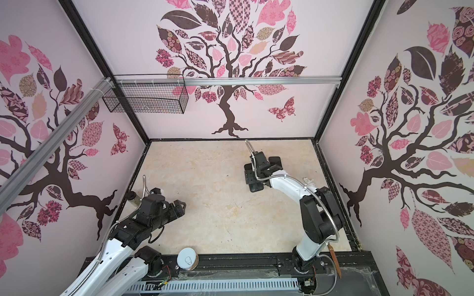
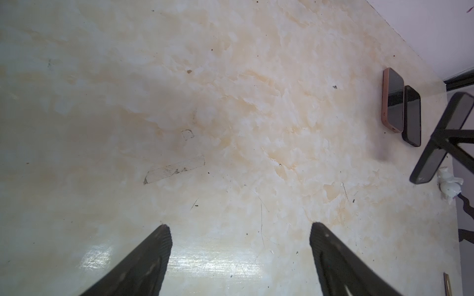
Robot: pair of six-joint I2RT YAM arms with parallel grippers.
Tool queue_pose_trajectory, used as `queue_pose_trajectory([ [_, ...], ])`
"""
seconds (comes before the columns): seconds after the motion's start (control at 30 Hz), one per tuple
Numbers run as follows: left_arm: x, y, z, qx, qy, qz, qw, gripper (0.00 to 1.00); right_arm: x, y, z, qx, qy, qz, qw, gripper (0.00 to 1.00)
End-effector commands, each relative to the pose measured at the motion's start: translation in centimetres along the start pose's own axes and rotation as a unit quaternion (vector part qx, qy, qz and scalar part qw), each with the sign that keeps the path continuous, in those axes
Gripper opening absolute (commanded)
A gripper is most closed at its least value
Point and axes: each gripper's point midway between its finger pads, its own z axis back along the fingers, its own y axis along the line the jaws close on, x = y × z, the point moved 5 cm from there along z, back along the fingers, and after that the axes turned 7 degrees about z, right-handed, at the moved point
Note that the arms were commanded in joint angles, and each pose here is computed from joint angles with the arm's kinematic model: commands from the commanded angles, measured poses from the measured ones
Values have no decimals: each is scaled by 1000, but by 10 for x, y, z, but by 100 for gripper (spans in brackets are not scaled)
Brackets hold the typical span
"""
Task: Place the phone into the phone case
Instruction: 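Carry the cased phone with the right gripper toward the other phones while the left withdraws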
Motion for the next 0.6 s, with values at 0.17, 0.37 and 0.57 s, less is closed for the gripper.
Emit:
queue_pose_trajectory([
  [0.17,16,-18,13,-30,-19,-17,999,88,32,-85,0,-63,-22,-53,996,20],
  [0.37,17,-21,14,-29,-15,-23,999,88,32,-137,-6,-135,-1,-67,989,20],
  [0.57,20,-25,13,-29,-12,-24,999,88,32,-171,-14,-179,12,-79,981,19],
])
